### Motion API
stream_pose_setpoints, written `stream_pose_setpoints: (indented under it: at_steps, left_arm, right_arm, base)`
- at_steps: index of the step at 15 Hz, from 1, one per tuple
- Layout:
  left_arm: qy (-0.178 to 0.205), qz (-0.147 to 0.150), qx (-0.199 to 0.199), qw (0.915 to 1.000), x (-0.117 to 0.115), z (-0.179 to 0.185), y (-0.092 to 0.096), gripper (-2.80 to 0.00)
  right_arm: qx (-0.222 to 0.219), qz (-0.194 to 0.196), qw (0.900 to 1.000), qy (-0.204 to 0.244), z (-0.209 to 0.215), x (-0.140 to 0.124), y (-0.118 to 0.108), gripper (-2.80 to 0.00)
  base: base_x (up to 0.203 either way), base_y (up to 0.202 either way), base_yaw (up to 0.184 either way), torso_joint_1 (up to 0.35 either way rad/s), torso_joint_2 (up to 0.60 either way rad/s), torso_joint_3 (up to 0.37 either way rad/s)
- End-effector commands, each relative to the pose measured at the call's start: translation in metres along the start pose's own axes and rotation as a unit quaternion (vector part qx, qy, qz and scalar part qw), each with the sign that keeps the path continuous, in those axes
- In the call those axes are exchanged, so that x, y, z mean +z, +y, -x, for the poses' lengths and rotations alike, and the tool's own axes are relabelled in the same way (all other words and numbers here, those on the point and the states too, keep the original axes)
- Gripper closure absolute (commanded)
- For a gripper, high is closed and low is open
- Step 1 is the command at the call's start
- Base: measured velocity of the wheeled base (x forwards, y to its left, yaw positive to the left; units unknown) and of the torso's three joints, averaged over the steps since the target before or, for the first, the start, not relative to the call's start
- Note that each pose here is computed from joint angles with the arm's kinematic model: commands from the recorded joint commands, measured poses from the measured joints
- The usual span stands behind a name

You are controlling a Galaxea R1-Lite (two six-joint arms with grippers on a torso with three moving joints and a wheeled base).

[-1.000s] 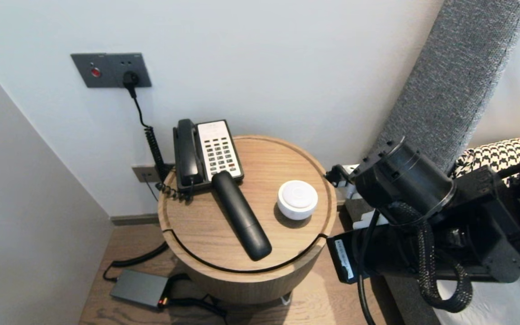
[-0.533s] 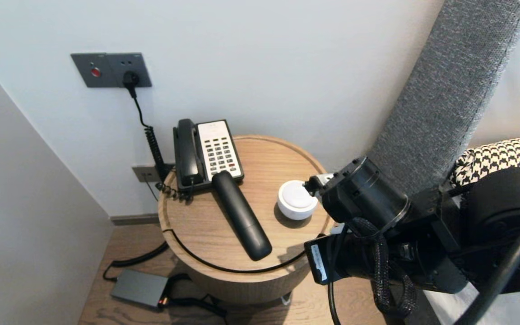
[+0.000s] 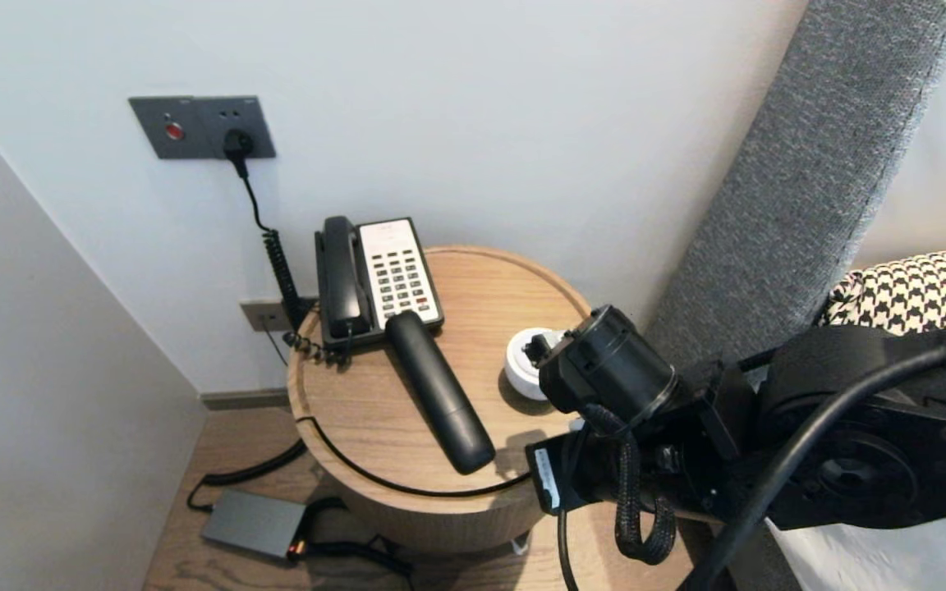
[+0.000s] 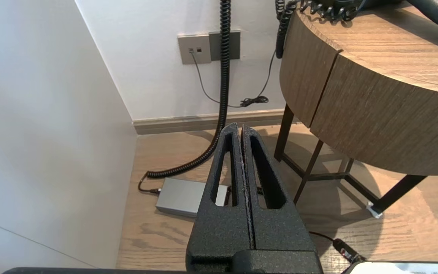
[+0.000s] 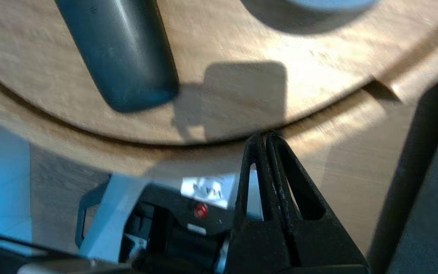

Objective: Open the nightstand drawer

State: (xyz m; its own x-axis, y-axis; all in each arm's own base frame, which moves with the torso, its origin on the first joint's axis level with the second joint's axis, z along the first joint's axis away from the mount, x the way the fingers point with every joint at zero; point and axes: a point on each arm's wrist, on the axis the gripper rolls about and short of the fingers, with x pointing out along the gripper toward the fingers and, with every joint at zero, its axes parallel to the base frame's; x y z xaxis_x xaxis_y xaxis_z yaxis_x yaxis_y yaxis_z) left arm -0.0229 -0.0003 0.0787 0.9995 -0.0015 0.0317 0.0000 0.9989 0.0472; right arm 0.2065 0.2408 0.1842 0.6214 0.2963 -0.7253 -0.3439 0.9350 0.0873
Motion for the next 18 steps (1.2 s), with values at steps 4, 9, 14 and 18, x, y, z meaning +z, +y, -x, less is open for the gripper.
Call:
stream_pose_setpoints:
  at_steps: [4,9,14,18]
  left_arm:
    - [0.005,0.0,0.0,1.0,-0.003,-0.001,0.0,0.0]
    - [0.005,0.0,0.0,1.0,-0.003,-0.001,0.0,0.0]
    - [0.005,0.0,0.0,1.0,-0.003,-0.001,0.0,0.0]
    - [0.005,0.0,0.0,1.0,-0.003,-0.001,0.0,0.0]
  right_arm:
    - [-0.002,0.0,1.0,-0.001,-0.015,-0.002,0.003,0.0]
    - [-0.004,0.0,1.0,0.003,-0.015,-0.004,0.002,0.0]
    - [-0.004,0.002,1.0,0.011,-0.014,-0.009,0.001,0.0]
    - [-0.007,0.007,1.0,0.022,-0.015,-0.016,-0.001,0.0]
  base:
    - [0.0,0.0,0.0,0.0,0.0,0.0]
    - [0.0,0.0,0.0,0.0,0.0,0.0]
    - [0.0,0.0,0.0,0.0,0.0,0.0]
    - [0.0,0.0,0.0,0.0,0.0,0.0]
